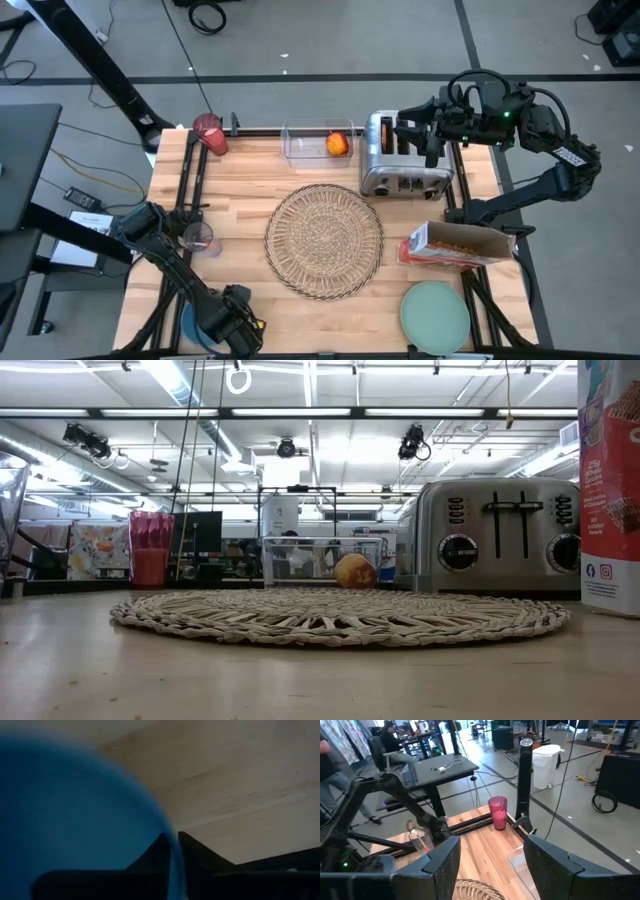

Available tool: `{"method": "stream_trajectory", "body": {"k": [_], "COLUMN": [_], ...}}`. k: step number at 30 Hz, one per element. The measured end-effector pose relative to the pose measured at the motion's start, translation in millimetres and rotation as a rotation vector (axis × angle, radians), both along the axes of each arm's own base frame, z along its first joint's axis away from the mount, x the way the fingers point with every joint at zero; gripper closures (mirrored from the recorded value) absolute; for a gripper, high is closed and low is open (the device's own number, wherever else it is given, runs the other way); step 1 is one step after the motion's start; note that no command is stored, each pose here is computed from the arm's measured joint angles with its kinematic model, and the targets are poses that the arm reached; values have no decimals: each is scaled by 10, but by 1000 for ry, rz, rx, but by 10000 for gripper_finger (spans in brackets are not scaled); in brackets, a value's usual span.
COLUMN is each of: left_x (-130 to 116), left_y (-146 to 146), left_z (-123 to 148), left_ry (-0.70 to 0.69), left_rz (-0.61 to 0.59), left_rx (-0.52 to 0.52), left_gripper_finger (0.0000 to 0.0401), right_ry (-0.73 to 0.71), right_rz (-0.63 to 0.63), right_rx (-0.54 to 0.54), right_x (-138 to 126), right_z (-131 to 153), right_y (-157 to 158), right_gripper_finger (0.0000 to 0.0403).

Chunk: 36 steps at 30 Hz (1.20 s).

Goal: Arrange a breakfast setting
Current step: Put the blue bowl on the brown placemat

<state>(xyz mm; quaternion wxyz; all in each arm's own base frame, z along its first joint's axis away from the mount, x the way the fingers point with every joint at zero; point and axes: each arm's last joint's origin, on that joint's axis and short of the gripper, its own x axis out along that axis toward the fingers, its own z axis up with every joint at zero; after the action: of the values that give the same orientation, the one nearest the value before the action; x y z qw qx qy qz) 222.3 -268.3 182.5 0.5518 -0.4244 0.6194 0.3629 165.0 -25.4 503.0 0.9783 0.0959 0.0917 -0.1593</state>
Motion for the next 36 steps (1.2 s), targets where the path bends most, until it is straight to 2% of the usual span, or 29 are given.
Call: {"method": "stream_trajectory", "body": {"k": [3,9,12,19,26,31,36], "left_x": [1,-13,-2,156,554,925,1217], "left_y": [17,46,44,196,720,1106,1483], "left_z": [46,214,406,808,1004,1034,1047], "left_ry": [-10,-62,-124,-266,-256,-394,-495], "left_rz": [-35,-79,-168,-538,-766,-984,-1243], "left_rx": [-9,-52,-83,53,127,173,295], "left_gripper_finger": [392,387,390,392,393,393,392], "right_ry": [7,24,30,72,98,163,238], "right_rz": [8,17,16,-10,-40,-55,-57], "right_rx": [-20,-42,-57,-74,-114,-136,-149], "right_x": [-2,-7,-10,-4,-14,-38,-36], "right_z": [-1,-9,-10,-45,-54,-103,-166], "right_y": [-15,-39,-55,-114,-184,-229,-261], "right_gripper_finger": [178,178,178,178,178,178,179]}}
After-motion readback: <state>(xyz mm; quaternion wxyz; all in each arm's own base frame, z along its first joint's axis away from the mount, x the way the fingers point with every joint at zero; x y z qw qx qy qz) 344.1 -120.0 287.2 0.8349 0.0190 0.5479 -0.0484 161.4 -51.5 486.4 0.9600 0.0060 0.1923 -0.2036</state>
